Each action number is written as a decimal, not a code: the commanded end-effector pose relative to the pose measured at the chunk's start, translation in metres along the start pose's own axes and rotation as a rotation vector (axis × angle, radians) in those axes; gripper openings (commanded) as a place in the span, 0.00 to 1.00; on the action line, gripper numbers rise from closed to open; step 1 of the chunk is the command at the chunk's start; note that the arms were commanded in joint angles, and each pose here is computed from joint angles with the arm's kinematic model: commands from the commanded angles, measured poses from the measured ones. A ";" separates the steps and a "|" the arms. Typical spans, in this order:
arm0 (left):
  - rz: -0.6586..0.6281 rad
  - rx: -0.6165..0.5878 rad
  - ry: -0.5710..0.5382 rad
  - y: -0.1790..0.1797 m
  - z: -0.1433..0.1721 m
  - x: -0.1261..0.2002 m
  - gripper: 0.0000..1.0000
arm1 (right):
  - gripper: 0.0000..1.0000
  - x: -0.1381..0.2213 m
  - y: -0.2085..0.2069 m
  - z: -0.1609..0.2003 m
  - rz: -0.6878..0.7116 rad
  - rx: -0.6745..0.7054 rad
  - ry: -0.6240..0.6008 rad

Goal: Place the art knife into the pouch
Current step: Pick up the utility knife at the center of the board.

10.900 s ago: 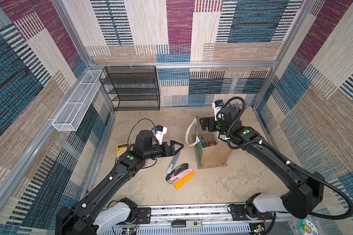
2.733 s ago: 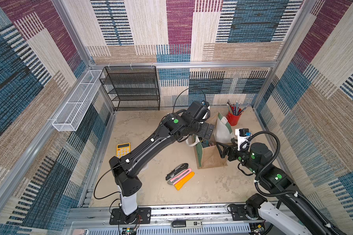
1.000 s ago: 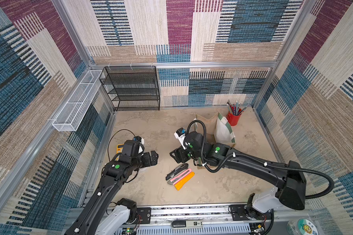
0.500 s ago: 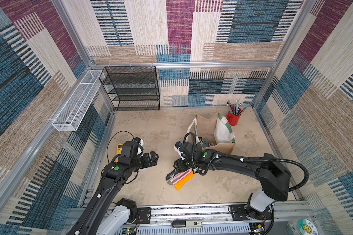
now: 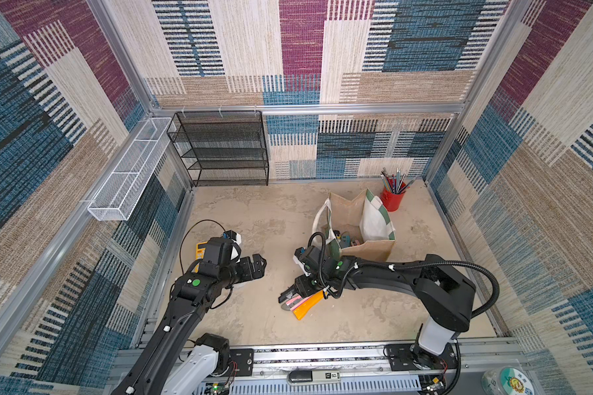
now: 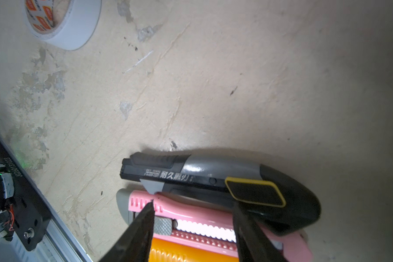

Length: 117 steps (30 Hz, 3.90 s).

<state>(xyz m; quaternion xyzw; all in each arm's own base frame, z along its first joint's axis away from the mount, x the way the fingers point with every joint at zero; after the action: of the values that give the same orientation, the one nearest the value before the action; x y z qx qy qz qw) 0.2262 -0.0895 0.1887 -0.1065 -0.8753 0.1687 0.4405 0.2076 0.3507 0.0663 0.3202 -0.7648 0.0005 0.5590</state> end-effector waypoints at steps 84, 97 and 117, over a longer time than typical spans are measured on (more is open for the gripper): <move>0.020 -0.012 -0.002 -0.003 -0.002 -0.002 0.99 | 0.43 -0.042 -0.009 -0.097 0.242 0.106 -0.175; 0.011 -0.012 0.002 -0.001 0.000 -0.002 0.99 | 0.39 -0.053 -0.021 -0.090 0.292 0.109 -0.131; 0.059 0.014 -0.011 -0.008 -0.002 -0.003 0.99 | 0.23 -0.015 0.002 -0.121 0.219 0.124 -0.246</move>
<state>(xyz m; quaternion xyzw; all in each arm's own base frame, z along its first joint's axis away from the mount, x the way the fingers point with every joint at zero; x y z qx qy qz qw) 0.2257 -0.0927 0.1854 -0.1160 -0.8718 0.1740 0.4430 0.3075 0.3945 0.0729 0.2484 -0.8459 0.0901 0.4634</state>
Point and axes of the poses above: each gripper's point midway between its finger pads, its own x axis back along the fingers, its own y axis along the line the jaws close on, z = x × y, the point moved 2 cm from there along x, back along the fingers, and after that the axes turned 2 degrees about -x, right-handed, at the moved point
